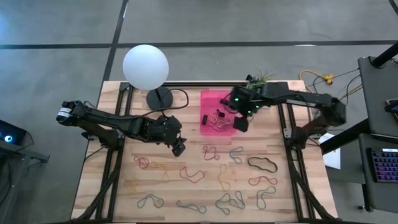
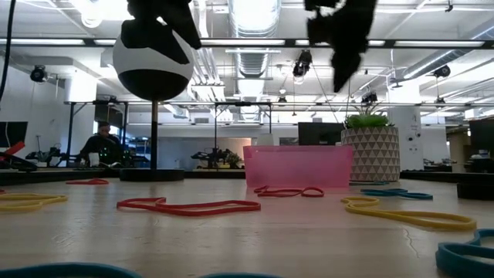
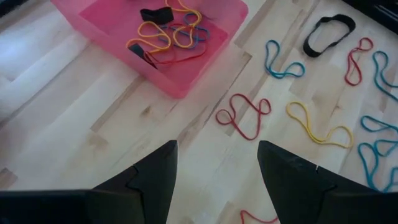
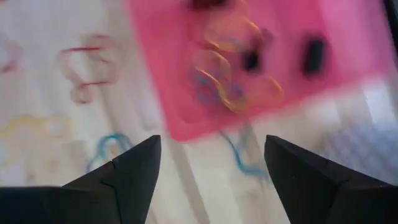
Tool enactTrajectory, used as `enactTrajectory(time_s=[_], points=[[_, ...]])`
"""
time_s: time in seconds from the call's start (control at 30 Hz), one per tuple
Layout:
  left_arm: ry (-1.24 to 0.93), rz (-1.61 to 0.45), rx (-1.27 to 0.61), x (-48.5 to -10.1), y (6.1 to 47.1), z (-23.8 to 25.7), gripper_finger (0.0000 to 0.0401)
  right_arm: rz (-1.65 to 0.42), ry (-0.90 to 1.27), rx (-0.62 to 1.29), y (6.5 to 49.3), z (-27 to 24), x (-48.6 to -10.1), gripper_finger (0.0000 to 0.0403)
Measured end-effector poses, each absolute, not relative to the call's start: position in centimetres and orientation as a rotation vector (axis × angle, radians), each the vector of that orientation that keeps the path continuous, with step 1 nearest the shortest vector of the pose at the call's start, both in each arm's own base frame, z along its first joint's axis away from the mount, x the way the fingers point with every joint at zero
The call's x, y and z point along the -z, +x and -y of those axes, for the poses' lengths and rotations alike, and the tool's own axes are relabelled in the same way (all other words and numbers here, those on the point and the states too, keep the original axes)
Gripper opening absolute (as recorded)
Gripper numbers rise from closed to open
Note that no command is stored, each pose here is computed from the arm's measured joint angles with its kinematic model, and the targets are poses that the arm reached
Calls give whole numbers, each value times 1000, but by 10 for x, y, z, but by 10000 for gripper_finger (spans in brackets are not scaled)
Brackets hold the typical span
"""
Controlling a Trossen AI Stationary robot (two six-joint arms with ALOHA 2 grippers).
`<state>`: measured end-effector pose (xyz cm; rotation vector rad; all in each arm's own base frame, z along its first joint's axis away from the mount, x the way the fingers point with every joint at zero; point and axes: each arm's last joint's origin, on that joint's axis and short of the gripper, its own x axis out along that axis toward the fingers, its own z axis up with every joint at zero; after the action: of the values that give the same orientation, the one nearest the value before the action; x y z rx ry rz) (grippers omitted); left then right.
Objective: Pick and place rubber bands into bin
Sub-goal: Put the blue rubber band into the pink bin
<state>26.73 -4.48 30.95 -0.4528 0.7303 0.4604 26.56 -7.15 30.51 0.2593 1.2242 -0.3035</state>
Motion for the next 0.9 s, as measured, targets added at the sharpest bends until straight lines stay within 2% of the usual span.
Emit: enactTrajectory(time_s=[0.23, 0.43, 0.53, 0.73, 0.9], points=[[-462, -716, -478, -310, 269, 40, 208, -1123, 512, 509, 228, 62, -307, 265], [-464, -715, -480, -310, 269, 39, 208, -1235, 425, 533, 210, 59, -292, 265], [-473, -713, -484, -310, 269, 39, 208, -1236, 378, 648, 208, 62, -282, 258], [-488, -710, -490, -310, 269, 39, 208, -1325, 221, 361, 213, 53, -237, 254], [-493, -711, -490, -310, 269, 39, 208, -1419, 206, 272, 209, 51, -202, 250]])
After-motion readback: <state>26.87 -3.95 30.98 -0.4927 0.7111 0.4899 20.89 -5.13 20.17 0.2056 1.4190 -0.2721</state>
